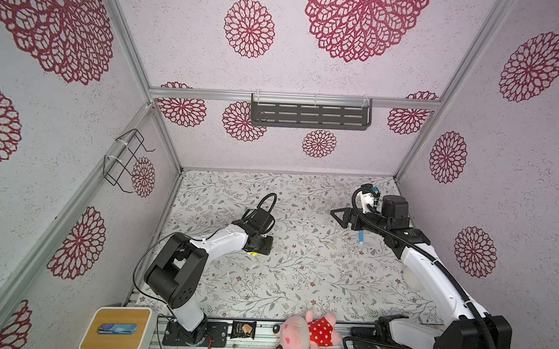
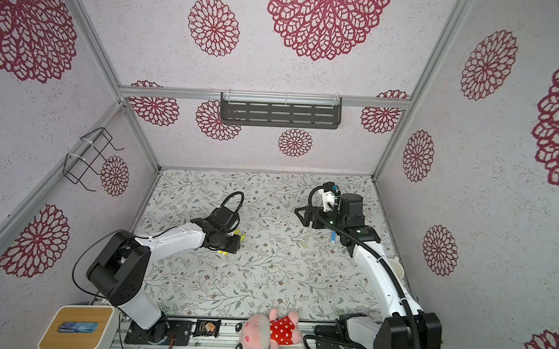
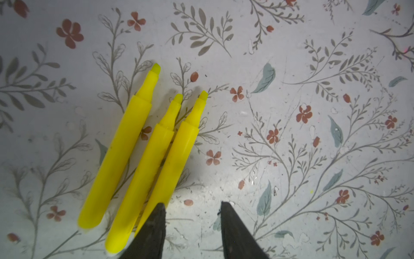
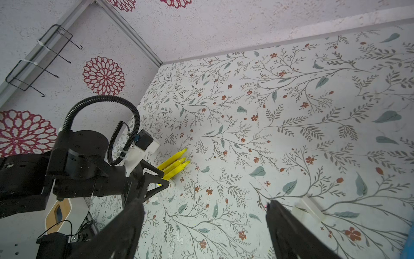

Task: Insert pens into pen caps
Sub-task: Rotate the pen at the center of the table.

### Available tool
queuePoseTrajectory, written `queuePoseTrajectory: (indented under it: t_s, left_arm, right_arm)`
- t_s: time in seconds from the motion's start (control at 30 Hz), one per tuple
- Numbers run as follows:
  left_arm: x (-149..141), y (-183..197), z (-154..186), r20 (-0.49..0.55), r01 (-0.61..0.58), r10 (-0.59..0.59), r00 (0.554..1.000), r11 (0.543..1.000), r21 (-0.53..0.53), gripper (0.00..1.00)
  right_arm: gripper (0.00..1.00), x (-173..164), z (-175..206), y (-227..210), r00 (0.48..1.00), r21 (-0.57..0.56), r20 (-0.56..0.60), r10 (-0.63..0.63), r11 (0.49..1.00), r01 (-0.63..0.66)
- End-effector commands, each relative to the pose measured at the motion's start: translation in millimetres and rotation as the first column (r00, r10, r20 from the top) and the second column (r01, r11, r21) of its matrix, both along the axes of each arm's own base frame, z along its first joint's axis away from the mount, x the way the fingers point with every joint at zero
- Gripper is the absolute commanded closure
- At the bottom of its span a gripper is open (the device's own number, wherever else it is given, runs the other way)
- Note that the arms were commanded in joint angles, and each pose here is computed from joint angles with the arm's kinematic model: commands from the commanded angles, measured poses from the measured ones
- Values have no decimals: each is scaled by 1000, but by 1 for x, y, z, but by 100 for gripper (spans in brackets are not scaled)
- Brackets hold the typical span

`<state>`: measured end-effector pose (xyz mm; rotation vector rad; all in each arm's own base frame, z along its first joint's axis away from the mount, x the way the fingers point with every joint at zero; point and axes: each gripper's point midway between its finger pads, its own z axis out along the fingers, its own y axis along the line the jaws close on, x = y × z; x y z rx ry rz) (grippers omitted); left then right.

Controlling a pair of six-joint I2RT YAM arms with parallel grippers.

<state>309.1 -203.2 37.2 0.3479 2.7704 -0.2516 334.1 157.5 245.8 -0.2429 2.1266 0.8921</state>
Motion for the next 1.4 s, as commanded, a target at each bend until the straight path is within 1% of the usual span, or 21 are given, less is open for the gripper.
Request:
queuePoseTrajectory:
  t_s: [0.0, 0.23, 0.7, 0.83, 1.03, 1.37]
  left_arm:
    - [2, 4, -3, -4, 6, -6, 1000, 1000, 16, 56]
    - [5, 6, -3, -2, 8, -8, 1000, 1000, 27, 57]
    - [4, 11, -12, -31, 16, -14, 999, 998, 55, 58]
    - [3, 7, -13, -41, 14, -13, 999, 999, 32, 61]
    - [-4, 5, -16, -64, 19, -18, 998, 999, 29, 63]
    - [-11, -1, -28, -102, 54, -45, 994, 995, 83, 63]
  right_arm:
    - [12, -2, 15, 6, 997, 14, 65, 36, 999, -37]
    - [12, -3, 13, 9, 997, 19, 65, 46, 999, -47]
    - [13, -5, 19, 11, 995, 25, 82, 56, 998, -58]
    - [13, -6, 21, 10, 995, 26, 88, 52, 998, -54]
    - [14, -7, 22, 9, 994, 24, 95, 47, 998, -50]
    - [16, -8, 25, 8, 994, 27, 102, 44, 999, -47]
